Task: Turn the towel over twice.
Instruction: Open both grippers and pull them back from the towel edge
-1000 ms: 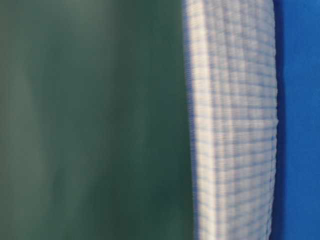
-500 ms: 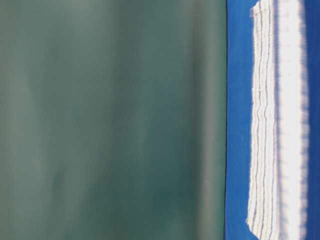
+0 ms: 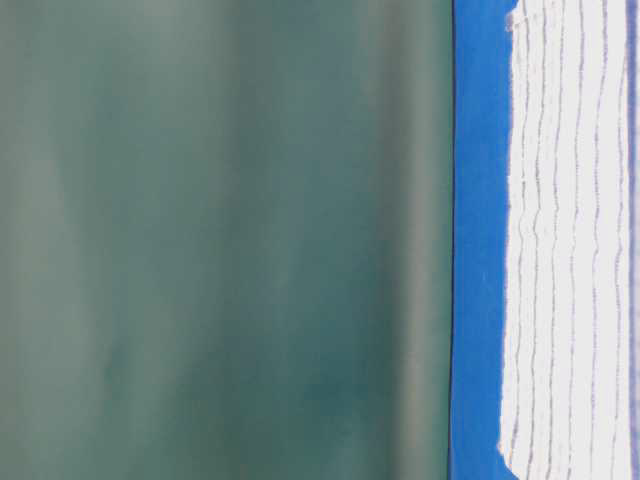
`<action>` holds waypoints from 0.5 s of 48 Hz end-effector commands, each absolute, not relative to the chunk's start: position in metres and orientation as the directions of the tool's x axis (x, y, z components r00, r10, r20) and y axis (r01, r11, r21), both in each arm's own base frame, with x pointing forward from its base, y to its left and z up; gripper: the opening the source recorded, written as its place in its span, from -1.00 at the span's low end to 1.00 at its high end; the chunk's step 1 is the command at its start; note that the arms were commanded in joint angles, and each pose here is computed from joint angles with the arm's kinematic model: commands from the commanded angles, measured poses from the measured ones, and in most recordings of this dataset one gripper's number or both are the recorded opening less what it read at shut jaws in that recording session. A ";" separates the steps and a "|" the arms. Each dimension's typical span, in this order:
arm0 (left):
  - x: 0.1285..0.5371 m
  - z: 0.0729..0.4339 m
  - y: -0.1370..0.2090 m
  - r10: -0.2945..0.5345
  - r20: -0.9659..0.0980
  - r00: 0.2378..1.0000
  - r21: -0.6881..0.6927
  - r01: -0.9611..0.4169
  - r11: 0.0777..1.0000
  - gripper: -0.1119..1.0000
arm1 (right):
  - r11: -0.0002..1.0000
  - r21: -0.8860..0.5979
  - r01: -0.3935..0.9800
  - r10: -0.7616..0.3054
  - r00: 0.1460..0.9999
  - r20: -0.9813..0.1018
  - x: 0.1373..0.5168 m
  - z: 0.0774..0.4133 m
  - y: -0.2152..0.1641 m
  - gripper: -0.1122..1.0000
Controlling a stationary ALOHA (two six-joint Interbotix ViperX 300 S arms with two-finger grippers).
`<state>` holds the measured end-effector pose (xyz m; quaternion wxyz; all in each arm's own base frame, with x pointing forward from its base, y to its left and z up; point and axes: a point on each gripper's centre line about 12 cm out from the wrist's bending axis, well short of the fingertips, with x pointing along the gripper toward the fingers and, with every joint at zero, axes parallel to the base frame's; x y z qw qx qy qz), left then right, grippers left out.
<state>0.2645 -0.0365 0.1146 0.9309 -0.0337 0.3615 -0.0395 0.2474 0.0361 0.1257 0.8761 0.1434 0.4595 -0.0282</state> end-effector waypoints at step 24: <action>0.276 0.136 -0.044 -0.116 -0.656 0.746 -0.118 0.050 0.992 0.64 | 0.960 0.236 0.148 0.093 0.628 -0.773 0.261 0.148 0.040 0.32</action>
